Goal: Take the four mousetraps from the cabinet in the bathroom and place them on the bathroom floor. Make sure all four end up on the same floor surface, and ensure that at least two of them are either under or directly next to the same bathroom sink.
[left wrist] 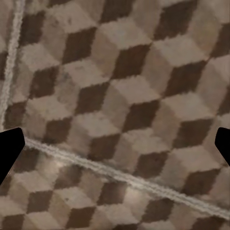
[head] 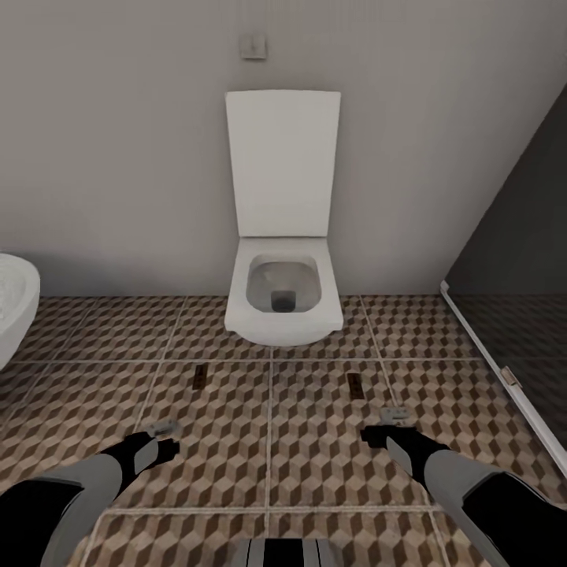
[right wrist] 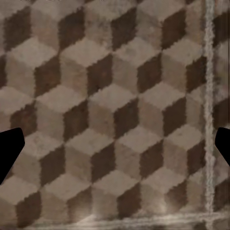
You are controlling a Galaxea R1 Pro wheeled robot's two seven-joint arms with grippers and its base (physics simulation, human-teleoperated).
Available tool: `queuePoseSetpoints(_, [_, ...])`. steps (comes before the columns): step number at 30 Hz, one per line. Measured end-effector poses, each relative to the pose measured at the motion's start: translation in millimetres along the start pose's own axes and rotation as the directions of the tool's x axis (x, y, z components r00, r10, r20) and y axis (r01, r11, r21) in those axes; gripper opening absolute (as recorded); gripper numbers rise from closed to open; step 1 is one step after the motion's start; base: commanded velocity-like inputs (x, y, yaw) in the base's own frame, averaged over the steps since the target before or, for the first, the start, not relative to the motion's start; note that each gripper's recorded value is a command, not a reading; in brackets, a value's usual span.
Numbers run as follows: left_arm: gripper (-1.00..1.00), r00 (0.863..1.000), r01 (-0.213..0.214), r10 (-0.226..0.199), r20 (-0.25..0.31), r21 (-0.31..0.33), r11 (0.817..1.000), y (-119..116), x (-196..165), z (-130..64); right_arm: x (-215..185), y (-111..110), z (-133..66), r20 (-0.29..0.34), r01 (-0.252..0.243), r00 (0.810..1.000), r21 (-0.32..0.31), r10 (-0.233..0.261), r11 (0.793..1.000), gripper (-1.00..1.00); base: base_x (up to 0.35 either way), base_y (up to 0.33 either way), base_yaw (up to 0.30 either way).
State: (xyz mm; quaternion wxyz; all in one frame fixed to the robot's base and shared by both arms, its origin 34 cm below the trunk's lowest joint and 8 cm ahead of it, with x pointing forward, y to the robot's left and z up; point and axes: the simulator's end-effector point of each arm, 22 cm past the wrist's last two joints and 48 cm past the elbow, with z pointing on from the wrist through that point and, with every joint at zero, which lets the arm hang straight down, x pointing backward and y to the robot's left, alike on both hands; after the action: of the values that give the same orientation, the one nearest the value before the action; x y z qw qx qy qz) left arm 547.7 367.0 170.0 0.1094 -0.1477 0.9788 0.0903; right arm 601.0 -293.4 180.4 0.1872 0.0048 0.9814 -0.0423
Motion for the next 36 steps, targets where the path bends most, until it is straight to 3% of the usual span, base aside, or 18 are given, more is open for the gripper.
queuePoseSetpoints(9, [1.0,1.0,0.012,-0.012,0.005,0.003,1.0,5,-9,-12.6,-8,-5,-11.8,0.011,-0.003,1.0,0.009,0.002,1.0,1.0,0.0,0.0,0.039])
queuePoseSetpoints(23, [1.0,0.999,0.031,-0.031,0.024,0.015,0.999,5,-21,-28.7,-4,-7,-27.4,-0.048,0.001,0.999,0.01,0.0,1.0,1.0,0.0,0.0,0.072])
queuePoseSetpoints(36, [1.0,0.996,0.054,-0.056,0.064,0.034,0.998,3,-38,-49.2,-5,-7,-43.6,-0.039,0.002,0.999,0.009,-0.002,1.0,1.0,0.0,0.0,0.022])
